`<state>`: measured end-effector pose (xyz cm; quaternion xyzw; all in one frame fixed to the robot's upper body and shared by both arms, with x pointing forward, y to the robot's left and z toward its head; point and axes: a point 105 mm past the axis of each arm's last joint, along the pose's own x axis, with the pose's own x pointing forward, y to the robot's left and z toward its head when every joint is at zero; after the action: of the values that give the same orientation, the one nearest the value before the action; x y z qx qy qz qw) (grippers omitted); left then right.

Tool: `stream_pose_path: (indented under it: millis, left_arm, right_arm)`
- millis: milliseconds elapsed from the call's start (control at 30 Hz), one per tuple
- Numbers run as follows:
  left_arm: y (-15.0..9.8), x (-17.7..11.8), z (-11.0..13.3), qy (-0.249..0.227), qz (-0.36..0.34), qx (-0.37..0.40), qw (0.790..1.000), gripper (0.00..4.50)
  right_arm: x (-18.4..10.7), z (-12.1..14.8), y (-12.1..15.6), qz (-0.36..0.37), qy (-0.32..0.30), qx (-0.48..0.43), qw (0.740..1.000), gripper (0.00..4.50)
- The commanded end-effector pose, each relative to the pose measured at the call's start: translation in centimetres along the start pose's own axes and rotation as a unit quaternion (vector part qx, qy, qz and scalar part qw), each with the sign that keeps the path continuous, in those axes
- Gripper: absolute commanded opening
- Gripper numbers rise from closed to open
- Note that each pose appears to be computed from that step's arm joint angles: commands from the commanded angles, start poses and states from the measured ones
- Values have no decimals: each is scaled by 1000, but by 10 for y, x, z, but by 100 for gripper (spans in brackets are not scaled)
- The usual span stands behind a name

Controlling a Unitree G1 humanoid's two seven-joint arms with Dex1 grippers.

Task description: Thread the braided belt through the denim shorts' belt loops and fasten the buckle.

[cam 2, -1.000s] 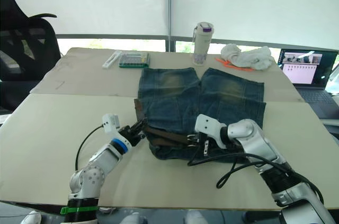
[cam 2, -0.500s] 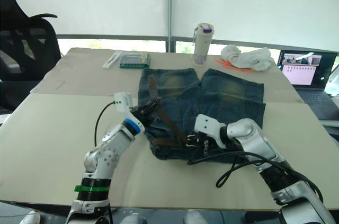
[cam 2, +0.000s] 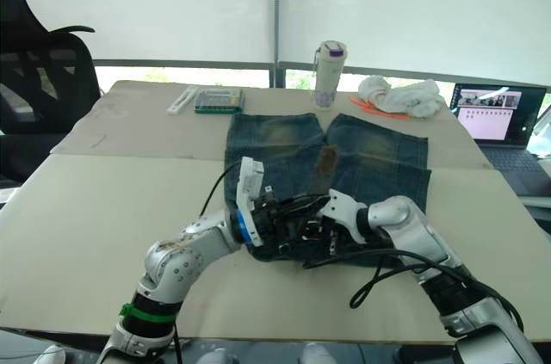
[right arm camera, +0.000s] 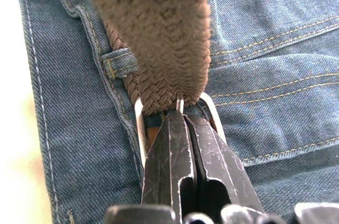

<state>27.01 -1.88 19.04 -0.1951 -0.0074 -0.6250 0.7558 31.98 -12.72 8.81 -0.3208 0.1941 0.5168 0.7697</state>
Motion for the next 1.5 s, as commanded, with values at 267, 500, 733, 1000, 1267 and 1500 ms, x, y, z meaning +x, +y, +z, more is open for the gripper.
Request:
stream_pose_path:
  millis: [267, 500, 733, 1000, 1267, 1500]
  left_arm:
    - [-42, 28, 26, -37, -124, 21, 991, 0]
    - [-13, 27, 32, -57, -40, 38, 997, 0]
    - [27, 21, 27, -18, 59, 170, 984, 0]
    - [49, 23, 26, -24, 116, 202, 972, 0]
    - [57, 27, 18, -8, 121, 215, 969, 0]
    - [62, 36, 11, 23, 123, 271, 954, 0]
  right_arm:
    - [18, -59, 33, 39, 101, 78, 991, 4]
    - [15, -57, 30, 29, 93, 83, 992, 4]
    - [-5, -38, 16, -15, 25, 116, 993, 4]
    - [-58, 1, 2, -85, -124, 147, 978, 4]
    - [-100, 20, -18, -174, -189, 166, 952, 122]
    - [-124, 57, -35, -207, -317, 233, 896, 363]
